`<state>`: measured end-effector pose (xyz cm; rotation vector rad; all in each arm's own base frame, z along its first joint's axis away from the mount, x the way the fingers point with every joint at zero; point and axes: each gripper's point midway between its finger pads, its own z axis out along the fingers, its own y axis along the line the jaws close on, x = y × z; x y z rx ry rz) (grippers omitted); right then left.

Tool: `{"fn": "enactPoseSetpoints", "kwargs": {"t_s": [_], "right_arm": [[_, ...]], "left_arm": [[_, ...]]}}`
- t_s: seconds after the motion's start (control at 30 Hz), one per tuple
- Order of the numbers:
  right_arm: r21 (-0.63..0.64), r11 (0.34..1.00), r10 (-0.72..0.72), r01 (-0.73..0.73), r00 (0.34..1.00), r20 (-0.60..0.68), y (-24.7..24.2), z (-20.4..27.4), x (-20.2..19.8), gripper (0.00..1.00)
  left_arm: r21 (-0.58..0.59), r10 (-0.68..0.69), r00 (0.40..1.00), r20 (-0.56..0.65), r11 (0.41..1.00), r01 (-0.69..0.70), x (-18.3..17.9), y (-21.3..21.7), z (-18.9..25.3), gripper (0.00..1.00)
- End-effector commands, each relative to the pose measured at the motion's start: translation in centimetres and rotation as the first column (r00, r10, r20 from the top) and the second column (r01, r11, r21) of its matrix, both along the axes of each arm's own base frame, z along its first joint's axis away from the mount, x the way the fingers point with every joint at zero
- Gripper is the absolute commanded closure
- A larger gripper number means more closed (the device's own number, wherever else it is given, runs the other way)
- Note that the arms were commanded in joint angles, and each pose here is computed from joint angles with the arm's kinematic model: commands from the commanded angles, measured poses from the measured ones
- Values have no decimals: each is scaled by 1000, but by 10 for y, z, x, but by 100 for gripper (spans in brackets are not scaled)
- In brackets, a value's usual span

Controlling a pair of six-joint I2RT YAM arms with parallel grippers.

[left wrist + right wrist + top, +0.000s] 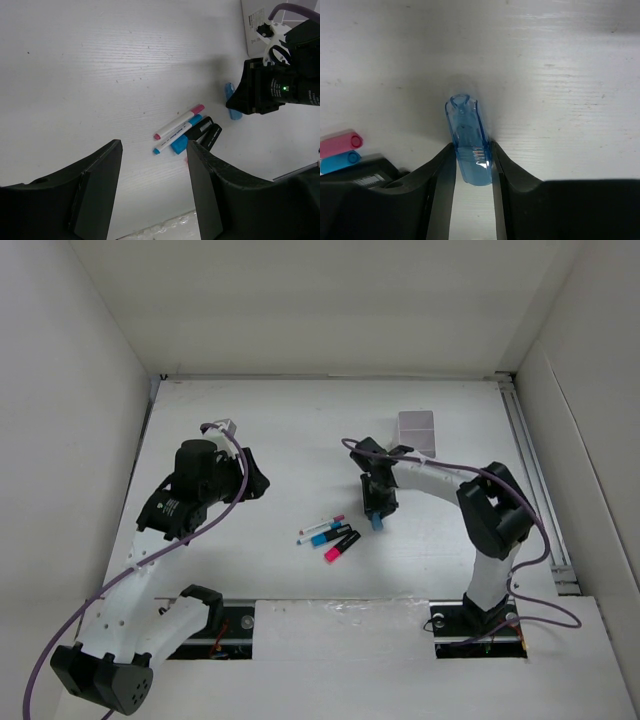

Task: Sort the stationery into containers
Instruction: Grab a piece of stationery with the right arm, then place the stationery into the container

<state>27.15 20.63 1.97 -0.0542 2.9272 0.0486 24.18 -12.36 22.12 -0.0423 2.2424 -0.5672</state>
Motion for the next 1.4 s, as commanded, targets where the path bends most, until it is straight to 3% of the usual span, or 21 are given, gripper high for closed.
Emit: {"fn": "enactPoseSetpoints", "kwargs": {"t_s": [0.0,0.13,0.23,0.27,0.43,0.6,0.67,0.93,1.1,1.37], "right_arm": [[14,1000,-18,17,998,66,21,7,10,88],[200,979,-79,48,986,149,44,64,27,88],[343,927,-245,152,937,249,27,127,62,88],[356,916,-282,183,926,250,21,129,69,88],[513,767,-575,384,767,285,-29,178,106,91],[636,571,-781,519,581,227,-74,182,121,91],[654,512,-823,557,535,188,-78,177,115,91],[691,365,-919,623,362,159,-100,176,118,91],[721,268,-952,639,288,99,-112,167,119,91],[726,166,-966,667,257,-15,-116,149,117,91]], "left_arm": [[-16,-17,999,47,1000,17,3,-4,18,49],[-24,-24,998,56,999,25,4,-6,20,49],[-42,-35,998,51,998,37,6,-11,16,49],[-53,-37,998,46,998,40,5,-12,16,49],[-61,-46,998,53,997,49,6,-15,16,49],[-66,-54,997,51,996,57,5,-16,16,49],[-63,-54,998,43,996,57,5,-16,12,49],[-75,-78,996,49,994,82,3,-21,14,49],[-73,-78,996,40,994,81,2,-21,11,49],[-73,-78,996,40,994,81,2,-21,11,49]]}}
